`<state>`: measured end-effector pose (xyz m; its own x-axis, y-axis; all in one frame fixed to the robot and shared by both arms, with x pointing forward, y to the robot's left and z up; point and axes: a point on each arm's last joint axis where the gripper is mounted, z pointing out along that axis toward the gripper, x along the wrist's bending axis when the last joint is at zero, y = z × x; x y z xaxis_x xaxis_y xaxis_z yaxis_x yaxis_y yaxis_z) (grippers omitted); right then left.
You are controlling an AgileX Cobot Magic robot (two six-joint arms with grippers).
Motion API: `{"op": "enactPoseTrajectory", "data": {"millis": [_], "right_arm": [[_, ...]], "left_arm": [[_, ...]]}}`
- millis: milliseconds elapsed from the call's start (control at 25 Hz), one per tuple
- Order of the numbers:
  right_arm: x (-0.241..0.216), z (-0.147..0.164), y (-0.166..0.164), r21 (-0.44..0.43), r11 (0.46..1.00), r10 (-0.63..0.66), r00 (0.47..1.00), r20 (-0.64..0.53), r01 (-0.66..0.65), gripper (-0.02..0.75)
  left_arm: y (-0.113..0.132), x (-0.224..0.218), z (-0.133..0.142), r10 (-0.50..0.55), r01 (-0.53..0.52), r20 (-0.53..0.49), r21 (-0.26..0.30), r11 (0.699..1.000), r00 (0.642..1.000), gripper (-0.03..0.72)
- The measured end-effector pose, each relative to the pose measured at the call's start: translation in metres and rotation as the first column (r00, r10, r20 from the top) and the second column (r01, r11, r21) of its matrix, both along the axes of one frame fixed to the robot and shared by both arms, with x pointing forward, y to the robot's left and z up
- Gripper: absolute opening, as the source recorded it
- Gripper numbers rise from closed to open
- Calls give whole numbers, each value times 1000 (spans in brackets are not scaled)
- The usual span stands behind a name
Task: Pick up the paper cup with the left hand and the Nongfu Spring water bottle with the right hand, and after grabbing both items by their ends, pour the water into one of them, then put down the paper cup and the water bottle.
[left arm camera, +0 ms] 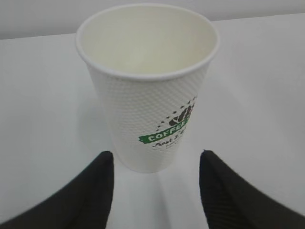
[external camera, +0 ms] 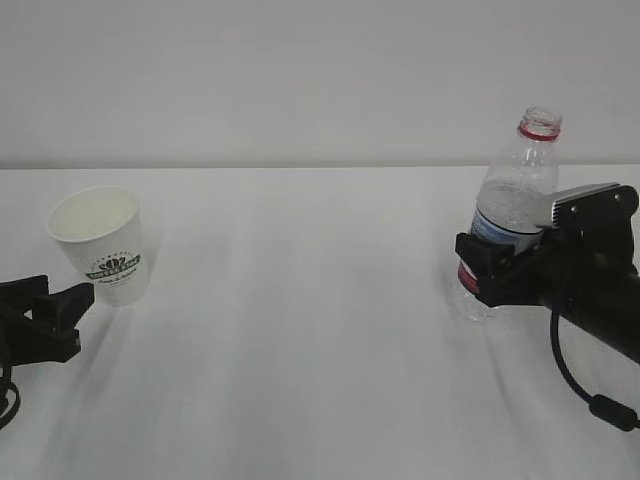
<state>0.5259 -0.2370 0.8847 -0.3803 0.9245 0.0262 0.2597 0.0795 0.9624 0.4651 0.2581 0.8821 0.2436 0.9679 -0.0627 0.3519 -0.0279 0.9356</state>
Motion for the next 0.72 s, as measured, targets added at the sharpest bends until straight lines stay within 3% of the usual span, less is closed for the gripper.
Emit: {"op": "enactPoseTrajectory", "data": {"millis": [720], "right_arm": [[-24, 27, -5, -5, 1000, -20, 998, 53, 21, 517]], "left_arm": [[0, 0, 0, 0, 0, 0, 0, 1000, 1000, 412]]}}
